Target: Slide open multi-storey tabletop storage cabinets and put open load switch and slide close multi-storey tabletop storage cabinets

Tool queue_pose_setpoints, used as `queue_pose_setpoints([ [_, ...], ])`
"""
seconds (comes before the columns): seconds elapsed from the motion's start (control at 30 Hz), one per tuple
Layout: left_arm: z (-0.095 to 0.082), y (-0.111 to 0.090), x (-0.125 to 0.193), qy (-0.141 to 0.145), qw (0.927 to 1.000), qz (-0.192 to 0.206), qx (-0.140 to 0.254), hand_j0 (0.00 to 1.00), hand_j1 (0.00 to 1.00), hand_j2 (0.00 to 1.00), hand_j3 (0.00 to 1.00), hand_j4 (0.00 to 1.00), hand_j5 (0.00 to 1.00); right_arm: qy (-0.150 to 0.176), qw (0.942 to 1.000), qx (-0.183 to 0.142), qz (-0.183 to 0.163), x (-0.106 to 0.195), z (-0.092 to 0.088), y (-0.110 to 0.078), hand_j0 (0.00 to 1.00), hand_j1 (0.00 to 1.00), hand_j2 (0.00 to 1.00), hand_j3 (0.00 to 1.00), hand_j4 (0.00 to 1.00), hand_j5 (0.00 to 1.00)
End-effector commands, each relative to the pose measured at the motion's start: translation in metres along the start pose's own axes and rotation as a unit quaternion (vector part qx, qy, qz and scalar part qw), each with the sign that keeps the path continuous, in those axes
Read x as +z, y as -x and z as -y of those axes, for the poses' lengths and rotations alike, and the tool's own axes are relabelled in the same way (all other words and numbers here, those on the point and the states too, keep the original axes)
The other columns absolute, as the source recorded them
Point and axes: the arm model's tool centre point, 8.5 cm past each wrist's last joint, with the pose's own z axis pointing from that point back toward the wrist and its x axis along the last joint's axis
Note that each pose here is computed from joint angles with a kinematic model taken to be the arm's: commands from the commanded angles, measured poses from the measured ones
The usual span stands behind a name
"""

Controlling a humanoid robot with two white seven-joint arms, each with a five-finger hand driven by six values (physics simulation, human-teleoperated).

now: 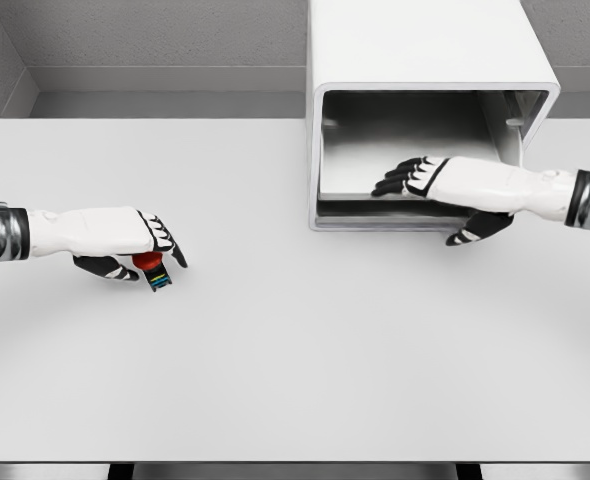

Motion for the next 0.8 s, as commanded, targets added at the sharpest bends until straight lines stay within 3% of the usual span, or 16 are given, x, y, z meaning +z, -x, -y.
queue_pose_setpoints([
  [0.0,-0.001,0.000,0.000,-0.003,1.0000,0.001,0.001,0.71,0.71,0.71,0.71,0.71,0.71,0.001,0.9998,0.016,0.011,0.010,0.009,-0.015,1.00,1.00,1.00,1.00,1.00,1.00],
  [0.07,-0.001,-0.001,0.000,-0.003,1.0000,0.002,0.001,0.69,0.69,0.69,0.69,0.69,0.69,-0.001,0.9996,0.021,0.019,0.023,0.014,-0.027,1.00,1.00,1.00,1.00,1.00,1.00],
  [0.13,-0.002,-0.002,0.001,-0.004,1.0000,0.002,0.001,0.69,0.69,0.69,0.69,0.69,0.69,0.002,0.9999,0.013,0.003,0.045,0.020,-0.026,1.00,1.00,1.00,1.00,1.00,1.00],
  [0.23,-0.002,-0.002,0.000,-0.004,1.0000,0.003,0.001,0.67,0.67,0.67,0.67,0.67,0.67,0.038,0.9992,-0.009,-0.008,0.070,0.043,-0.026,1.00,1.00,1.00,1.00,1.00,1.00],
  [0.33,-0.003,-0.003,0.000,-0.005,1.0000,0.005,0.000,0.66,0.66,0.66,0.66,0.66,0.66,0.056,0.9982,-0.023,-0.008,0.081,0.054,-0.028,1.00,1.00,1.00,1.00,1.00,1.00],
  [0.43,-0.002,-0.004,-0.001,-0.003,1.0000,0.006,0.000,0.65,0.65,0.65,0.65,0.65,0.65,0.086,0.9962,0.002,-0.011,0.089,0.078,-0.031,1.00,1.00,1.00,1.00,1.00,1.00],
  [0.73,0.000,-0.003,-0.003,0.000,1.0000,0.006,0.001,0.44,0.44,0.44,0.44,0.44,0.44,0.069,0.9975,-0.016,-0.006,0.082,0.062,-0.029,1.00,1.00,1.00,1.00,1.00,1.00],
  [0.77,0.001,-0.003,-0.003,0.001,1.0000,0.006,0.001,0.44,0.44,0.44,0.44,0.44,0.44,0.073,0.9973,-0.009,-0.004,0.080,0.069,-0.030,1.00,1.00,1.00,1.00,1.00,1.00],
])
